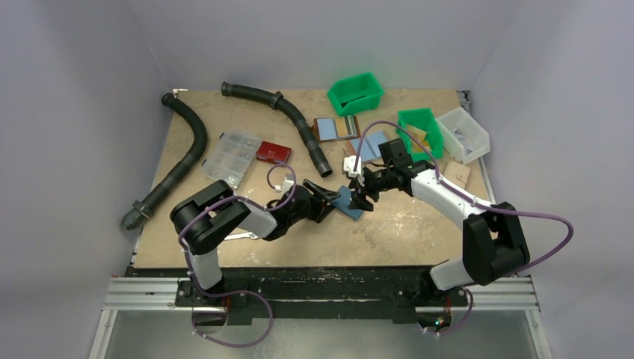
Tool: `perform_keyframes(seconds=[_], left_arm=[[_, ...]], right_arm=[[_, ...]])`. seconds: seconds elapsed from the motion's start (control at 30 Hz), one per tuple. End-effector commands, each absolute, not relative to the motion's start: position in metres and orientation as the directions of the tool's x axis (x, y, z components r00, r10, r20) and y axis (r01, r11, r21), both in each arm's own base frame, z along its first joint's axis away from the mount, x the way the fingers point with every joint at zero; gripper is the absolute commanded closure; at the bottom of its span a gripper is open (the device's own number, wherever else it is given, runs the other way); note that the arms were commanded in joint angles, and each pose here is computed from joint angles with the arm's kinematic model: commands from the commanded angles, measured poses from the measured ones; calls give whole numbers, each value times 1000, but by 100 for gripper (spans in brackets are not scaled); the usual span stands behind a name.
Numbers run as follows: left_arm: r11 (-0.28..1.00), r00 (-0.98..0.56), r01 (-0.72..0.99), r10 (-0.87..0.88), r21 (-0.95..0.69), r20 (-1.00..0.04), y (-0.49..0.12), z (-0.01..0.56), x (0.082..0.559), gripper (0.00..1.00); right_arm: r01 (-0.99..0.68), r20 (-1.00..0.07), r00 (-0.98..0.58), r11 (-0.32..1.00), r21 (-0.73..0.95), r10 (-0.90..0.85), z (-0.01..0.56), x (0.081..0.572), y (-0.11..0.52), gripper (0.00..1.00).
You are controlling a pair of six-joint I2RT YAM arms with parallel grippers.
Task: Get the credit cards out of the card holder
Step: Open the card holder at the center of the board.
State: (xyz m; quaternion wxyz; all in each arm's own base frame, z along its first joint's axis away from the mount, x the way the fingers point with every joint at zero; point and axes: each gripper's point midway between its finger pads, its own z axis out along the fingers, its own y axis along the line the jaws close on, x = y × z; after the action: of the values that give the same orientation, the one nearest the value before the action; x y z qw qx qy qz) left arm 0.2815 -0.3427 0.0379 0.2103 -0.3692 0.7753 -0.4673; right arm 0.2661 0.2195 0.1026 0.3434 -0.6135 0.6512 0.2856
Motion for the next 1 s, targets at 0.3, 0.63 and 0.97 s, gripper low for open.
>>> perform_keyframes(seconds=[0.3, 0.63, 0.97], left_arm=[[525, -634, -538, -768, -660, -95, -309, -40, 259, 48], [611, -681, -489, -713, -623, -165, -325, -41, 247, 46], [658, -676, -494, -702, -568, -225, -320, -52, 242, 47]], right_arm=[[-974, -734, -8, 173, -149, -679, 92, 293, 202, 31], [-955, -684, -85, 256, -152, -725, 69, 309, 191, 36], [-946, -627, -196, 313, -82, -754, 50, 311, 184, 44]])
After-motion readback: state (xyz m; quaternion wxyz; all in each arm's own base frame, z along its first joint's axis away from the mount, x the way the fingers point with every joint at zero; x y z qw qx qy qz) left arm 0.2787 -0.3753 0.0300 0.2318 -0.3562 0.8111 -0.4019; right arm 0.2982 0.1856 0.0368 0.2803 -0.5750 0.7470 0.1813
